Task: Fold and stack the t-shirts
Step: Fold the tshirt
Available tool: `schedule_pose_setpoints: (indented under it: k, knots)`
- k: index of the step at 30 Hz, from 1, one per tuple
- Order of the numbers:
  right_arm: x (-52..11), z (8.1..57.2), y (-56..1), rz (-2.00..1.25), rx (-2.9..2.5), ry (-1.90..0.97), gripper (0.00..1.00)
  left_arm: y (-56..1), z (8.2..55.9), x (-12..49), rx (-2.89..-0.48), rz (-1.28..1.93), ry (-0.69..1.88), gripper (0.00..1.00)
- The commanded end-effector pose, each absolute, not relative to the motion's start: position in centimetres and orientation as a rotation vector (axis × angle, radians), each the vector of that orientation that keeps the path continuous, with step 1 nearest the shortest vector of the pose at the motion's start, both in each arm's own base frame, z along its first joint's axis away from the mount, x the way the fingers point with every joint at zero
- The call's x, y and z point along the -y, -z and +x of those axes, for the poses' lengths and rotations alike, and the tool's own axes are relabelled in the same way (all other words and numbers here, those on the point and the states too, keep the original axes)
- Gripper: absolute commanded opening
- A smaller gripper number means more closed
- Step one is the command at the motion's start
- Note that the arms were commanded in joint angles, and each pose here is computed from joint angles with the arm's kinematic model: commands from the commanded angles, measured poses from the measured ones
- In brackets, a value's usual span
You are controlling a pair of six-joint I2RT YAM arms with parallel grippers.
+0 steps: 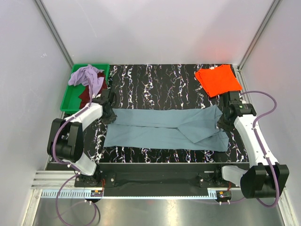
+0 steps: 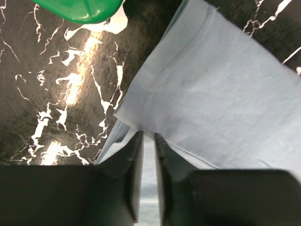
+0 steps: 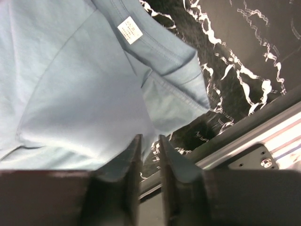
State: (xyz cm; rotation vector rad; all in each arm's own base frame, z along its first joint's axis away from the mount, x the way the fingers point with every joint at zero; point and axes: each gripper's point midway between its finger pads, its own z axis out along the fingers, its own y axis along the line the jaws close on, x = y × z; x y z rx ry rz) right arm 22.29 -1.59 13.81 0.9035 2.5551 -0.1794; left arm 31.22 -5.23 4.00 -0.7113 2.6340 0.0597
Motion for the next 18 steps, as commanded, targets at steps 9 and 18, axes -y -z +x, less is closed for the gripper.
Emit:
schedule_pose_setpoints:
  k: [9, 18]
  knots:
    - [0.1, 25.7, -17.2, 0.825, -2.469, 0.005, 0.47, -10.5, 33.5, 6.1, -2.506, -0.667, 0.052, 0.49]
    - [-0.6, 35.1, -13.4, 0.594, -2.498, -0.183, 0.48, -8.5, 35.8, 10.9, -2.56, -0.588, 0.352, 0.52]
